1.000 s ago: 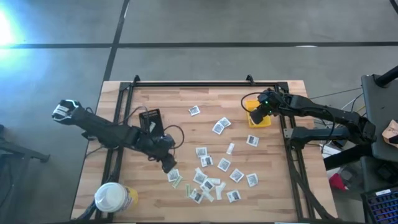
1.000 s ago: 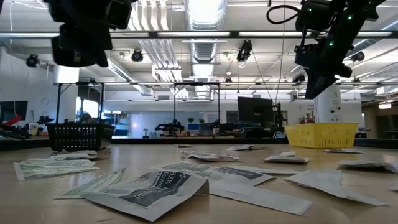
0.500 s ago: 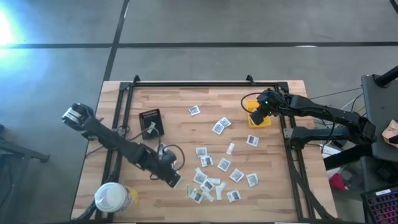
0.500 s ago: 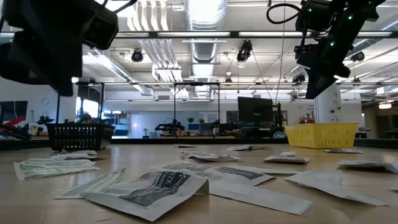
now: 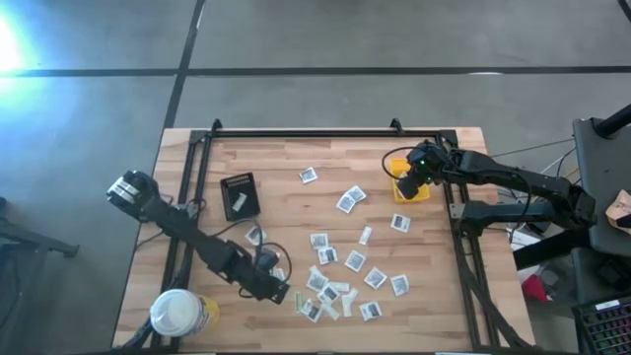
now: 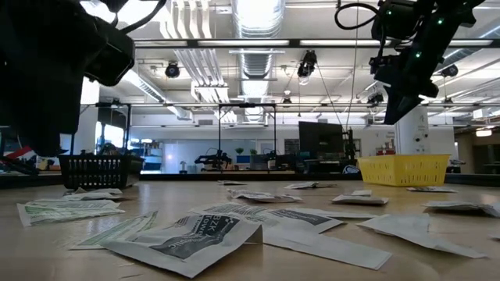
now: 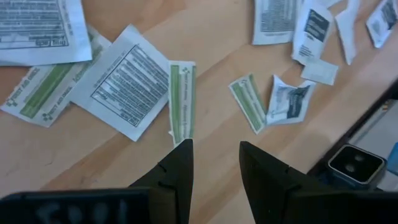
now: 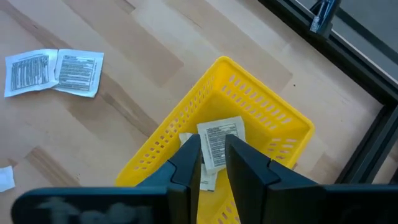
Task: Pick & Place First Aid Supplies
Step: Put the green bandage into the black bin
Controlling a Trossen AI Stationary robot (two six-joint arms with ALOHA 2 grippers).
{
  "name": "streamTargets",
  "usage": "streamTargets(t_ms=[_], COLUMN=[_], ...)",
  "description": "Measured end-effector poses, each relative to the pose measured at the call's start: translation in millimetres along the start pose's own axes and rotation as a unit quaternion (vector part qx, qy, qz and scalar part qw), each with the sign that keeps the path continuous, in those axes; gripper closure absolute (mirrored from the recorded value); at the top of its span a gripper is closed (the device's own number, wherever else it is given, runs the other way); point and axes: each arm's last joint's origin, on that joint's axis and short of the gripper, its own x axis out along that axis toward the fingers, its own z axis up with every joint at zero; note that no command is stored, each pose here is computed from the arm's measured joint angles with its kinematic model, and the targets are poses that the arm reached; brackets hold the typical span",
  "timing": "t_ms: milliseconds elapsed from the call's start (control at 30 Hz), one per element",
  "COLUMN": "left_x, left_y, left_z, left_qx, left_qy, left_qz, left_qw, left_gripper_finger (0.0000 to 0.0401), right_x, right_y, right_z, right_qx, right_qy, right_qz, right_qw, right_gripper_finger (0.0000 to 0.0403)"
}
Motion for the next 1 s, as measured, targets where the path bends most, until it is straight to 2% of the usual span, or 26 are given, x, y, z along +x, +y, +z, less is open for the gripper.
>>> streamTargets(t_ms=[300, 733, 1000], left_x=[9.1, 23.0, 24.9], left_y=[3.1, 8.3, 9.1], left_z=[-1.3, -3.4, -3.5], left_qx=[-0.030, -0.042, -0.045], left_qy=[-0.002, -0.004, -0.004], left_qz=[0.017, 0.042, 0.045], left_qw=[0.999, 0.998, 0.998], left_gripper_finger=[0.0279, 0.0279, 0.0279], right_x=[0.0, 0.3, 0.3], right_y=[0.1, 0.0, 0.0], right_z=[0.0, -0.2, -0.3], right_qx=[-0.001, -0.002, -0.002], right_qy=[0.000, 0.000, 0.000], right_qz=[0.000, 0.000, 0.000], right_qw=[1.000, 1.000, 1.000], right_gripper_finger=[0.0324, 0.0335, 0.0325])
